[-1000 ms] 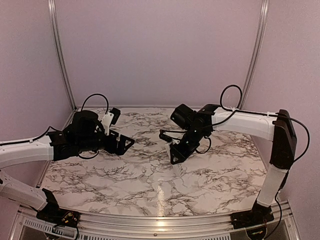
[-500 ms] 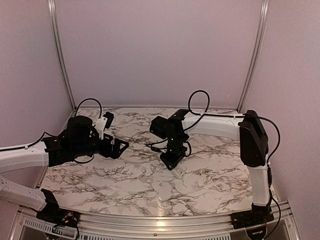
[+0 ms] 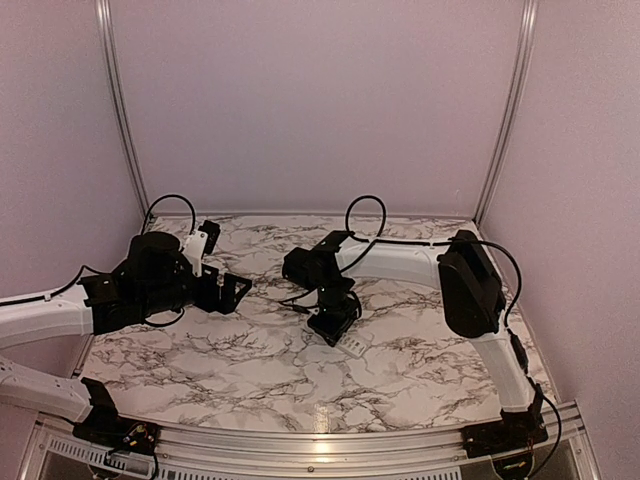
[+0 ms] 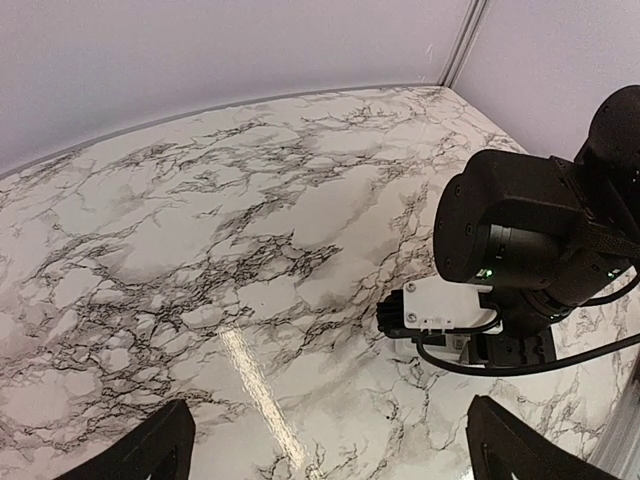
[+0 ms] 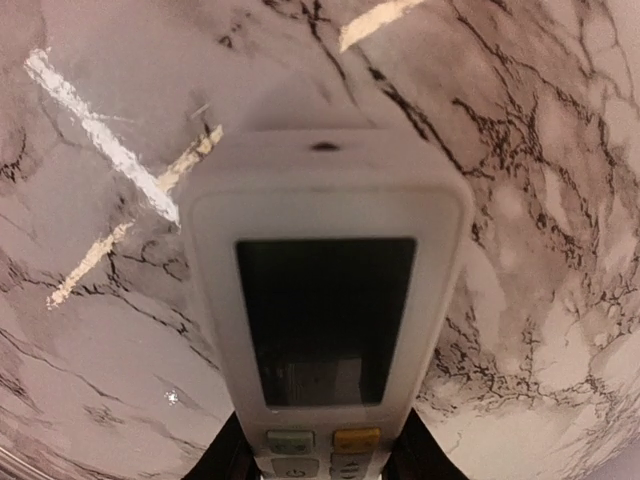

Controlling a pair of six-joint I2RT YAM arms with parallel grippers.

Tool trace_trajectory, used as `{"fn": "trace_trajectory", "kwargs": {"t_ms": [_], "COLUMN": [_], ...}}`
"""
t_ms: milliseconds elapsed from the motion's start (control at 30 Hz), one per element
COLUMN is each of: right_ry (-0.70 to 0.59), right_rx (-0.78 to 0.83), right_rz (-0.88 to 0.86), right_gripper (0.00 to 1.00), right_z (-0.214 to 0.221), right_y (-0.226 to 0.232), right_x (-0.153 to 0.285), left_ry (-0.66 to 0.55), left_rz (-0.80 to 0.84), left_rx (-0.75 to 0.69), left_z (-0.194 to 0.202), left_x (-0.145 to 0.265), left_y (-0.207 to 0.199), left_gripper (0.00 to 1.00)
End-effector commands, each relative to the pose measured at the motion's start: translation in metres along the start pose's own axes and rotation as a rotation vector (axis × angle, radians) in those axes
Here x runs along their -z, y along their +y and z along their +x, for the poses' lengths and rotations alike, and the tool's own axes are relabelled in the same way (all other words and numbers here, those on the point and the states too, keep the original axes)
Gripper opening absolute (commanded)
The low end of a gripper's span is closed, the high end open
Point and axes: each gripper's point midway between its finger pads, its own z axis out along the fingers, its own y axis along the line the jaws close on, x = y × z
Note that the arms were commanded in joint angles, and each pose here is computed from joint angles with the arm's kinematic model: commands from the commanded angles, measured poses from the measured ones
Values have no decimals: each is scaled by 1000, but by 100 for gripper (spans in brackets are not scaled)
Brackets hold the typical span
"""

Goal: Load the batteries into the remote control
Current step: Place the remote control at the center of the board, then reset both arms

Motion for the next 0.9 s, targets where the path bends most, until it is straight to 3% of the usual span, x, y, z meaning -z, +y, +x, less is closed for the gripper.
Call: {"fn": "trace_trajectory", "kwargs": {"t_ms": [0, 67, 167, 433, 667, 867], "right_ry": [13, 11, 1, -81, -238, -426], "right_rx": [-3, -4, -1, 13, 18, -64], "right_rz": [16, 15, -9, -52, -175, -270], "right_gripper": [0, 0, 10, 56, 72, 79], "right_z": [-5, -6, -9, -24, -47, -61], "right_y": [3, 3, 8, 14, 28, -2], "right_x": [-18, -21, -23, -10, 27, 73], "left_ry": [12, 21, 26, 40, 25, -8], "left_rz": [-36, -39, -40, -48, -32, -41], "left_rx": [-2, 1, 3, 10, 50, 149], "left_z": [-4, -4, -7, -12, -29, -53], "left_x": [-3, -6, -8, -8, -6, -6], "left_y": [6, 6, 5, 6, 5, 22], "left_gripper": [99, 99, 99, 99, 99, 99]}}
